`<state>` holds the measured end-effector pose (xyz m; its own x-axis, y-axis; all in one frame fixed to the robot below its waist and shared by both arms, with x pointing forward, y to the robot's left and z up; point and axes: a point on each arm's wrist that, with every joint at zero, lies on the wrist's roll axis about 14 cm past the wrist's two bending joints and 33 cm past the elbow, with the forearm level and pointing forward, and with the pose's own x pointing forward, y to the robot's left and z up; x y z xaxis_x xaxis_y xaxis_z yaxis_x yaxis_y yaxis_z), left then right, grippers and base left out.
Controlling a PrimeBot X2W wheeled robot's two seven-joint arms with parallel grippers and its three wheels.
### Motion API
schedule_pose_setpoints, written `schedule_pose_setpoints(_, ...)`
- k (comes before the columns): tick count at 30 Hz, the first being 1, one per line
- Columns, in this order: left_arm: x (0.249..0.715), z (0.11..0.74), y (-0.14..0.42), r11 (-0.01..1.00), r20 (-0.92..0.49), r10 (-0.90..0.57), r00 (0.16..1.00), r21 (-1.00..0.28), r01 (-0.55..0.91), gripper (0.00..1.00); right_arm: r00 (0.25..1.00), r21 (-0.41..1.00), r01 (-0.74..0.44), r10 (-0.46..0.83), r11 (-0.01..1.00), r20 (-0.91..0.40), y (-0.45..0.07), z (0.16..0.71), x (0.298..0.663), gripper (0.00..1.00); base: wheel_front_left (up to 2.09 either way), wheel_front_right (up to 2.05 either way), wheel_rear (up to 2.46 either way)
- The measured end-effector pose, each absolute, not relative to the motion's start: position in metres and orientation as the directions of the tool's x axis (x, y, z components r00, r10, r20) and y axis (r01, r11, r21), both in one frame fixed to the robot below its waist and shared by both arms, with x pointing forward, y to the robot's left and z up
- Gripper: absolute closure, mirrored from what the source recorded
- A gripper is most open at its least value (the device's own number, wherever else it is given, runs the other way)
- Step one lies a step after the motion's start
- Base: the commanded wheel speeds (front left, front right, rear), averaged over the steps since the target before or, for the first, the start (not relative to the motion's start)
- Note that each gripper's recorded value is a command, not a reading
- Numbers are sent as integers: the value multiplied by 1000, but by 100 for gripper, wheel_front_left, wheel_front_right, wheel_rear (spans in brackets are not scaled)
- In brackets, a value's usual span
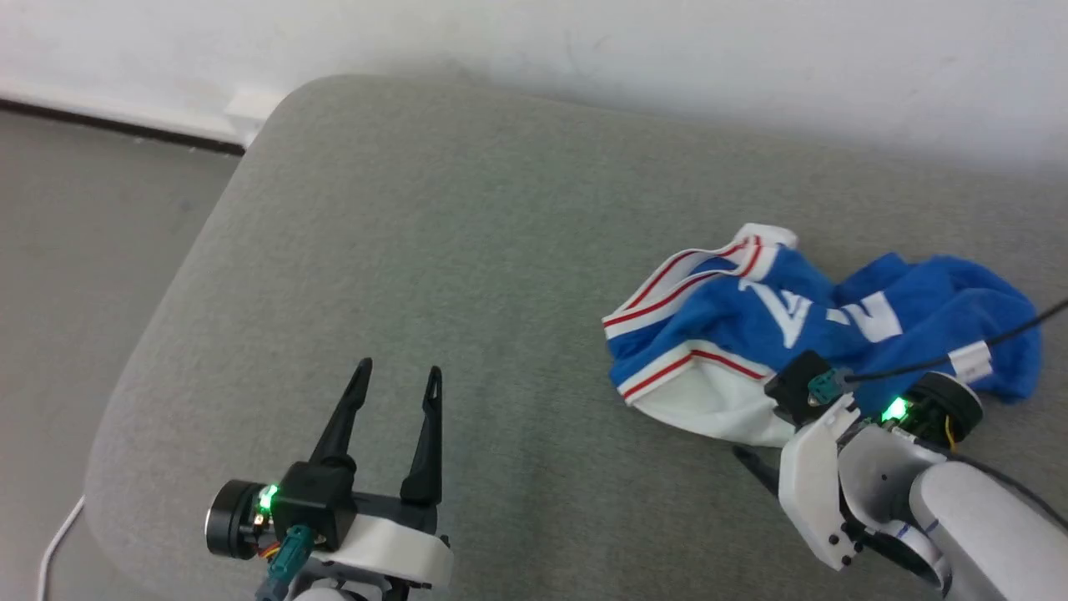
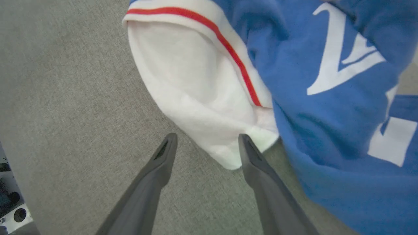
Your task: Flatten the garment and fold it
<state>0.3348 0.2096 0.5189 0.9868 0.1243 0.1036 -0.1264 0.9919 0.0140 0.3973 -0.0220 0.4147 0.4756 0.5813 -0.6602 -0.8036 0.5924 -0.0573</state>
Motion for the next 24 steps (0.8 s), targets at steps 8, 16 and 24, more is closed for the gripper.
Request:
schedule_pose_setpoints(8, 324, 511, 230, 978, 72, 204, 976, 18, -206, 0, 350, -50, -863, 522, 503, -778, -9, 378, 404, 0, 0, 0, 0)
schedule_pose_setpoints(16, 326, 510, 232, 978, 67, 205, 976, 14, -207, 0, 362, -23, -848, 548, 530, -754, -10, 372, 408, 100, 0, 0, 0)
schedule_pose_setpoints(24, 340, 516, 216, 990, 96, 140, 985, -2, -141, 0, 451, 39, -715, 503, 698, -737, -69, 377, 398, 100, 0, 0, 0)
